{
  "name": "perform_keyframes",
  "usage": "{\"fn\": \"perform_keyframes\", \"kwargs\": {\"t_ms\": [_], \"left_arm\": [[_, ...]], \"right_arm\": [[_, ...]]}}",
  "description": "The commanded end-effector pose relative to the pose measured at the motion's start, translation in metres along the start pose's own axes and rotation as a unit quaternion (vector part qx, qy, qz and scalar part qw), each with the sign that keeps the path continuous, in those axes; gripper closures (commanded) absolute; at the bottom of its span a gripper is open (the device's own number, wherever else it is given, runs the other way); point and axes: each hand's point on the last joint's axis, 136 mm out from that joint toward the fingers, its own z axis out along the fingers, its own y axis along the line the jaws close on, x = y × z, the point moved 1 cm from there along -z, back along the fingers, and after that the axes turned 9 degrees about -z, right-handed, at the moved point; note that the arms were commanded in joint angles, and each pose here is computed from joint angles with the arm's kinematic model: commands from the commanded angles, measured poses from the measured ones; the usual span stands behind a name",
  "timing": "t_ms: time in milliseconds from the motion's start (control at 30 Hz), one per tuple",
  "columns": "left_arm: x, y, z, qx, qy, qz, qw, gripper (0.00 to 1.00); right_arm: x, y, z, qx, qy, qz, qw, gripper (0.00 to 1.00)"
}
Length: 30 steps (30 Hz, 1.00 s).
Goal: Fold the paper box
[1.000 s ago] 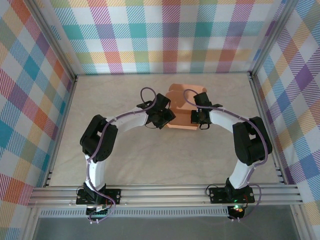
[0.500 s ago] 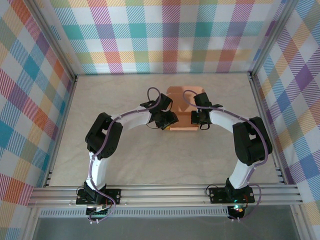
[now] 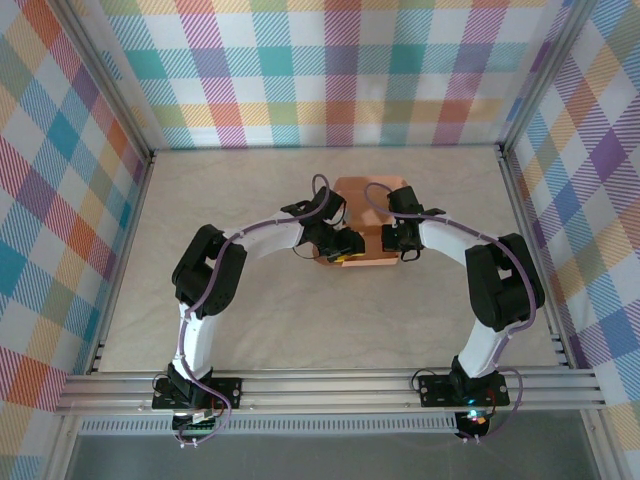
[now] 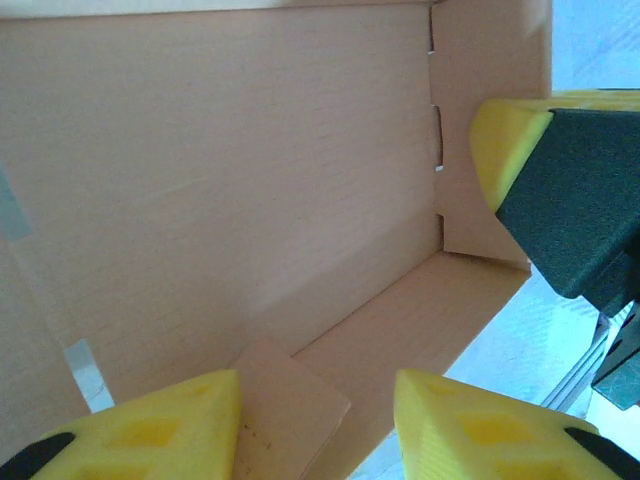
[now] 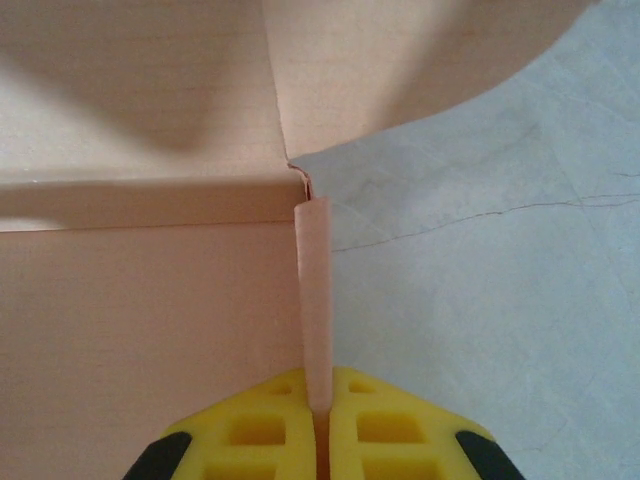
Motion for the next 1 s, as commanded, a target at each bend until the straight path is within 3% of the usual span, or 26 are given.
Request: {"fn": "perform_keyframes", "kwargs": {"t_ms": [0, 200, 433, 567, 667, 800, 967], "left_arm": [[0.008, -0.014, -0.018, 0.021, -0.009, 0.05, 0.998, 0.52], [-0.011, -0.028, -0.063, 0.031, -0.142, 0.139, 0.98, 0.29], [-0.003, -0.034, -0.113, 0.025, -0.227, 0.293, 0.929, 0.07], [0.008, -0.035, -0.127, 0.031, -0.246, 0.369, 0.896, 0.08], [0.024, -0.039, -0.135, 0.049, -0.247, 0.443, 0.861, 0.16], [0.051, -0.041, -0.14, 0.077, -0.277, 0.56, 0.777, 0.36], [0.055, -0.033, -0.141, 0.048, -0.272, 0.588, 0.76, 0.37]], "right_arm": [[-0.014, 0.01, -0.011, -0.024, -0.021, 0.0, 0.999, 1.0], [-0.018, 0.017, -0.019, -0.07, -0.03, 0.017, 0.997, 1.0], [-0.017, 0.036, -0.035, -0.164, -0.009, 0.001, 0.986, 1.0], [-0.018, 0.04, -0.048, -0.205, -0.003, 0.007, 0.979, 1.0], [-0.02, 0.041, -0.057, -0.229, -0.006, 0.014, 0.973, 1.0], [-0.02, 0.041, -0.065, -0.237, -0.009, 0.011, 0.971, 1.0], [-0.019, 0.042, -0.07, -0.241, -0.013, 0.009, 0.97, 1.0]]}}
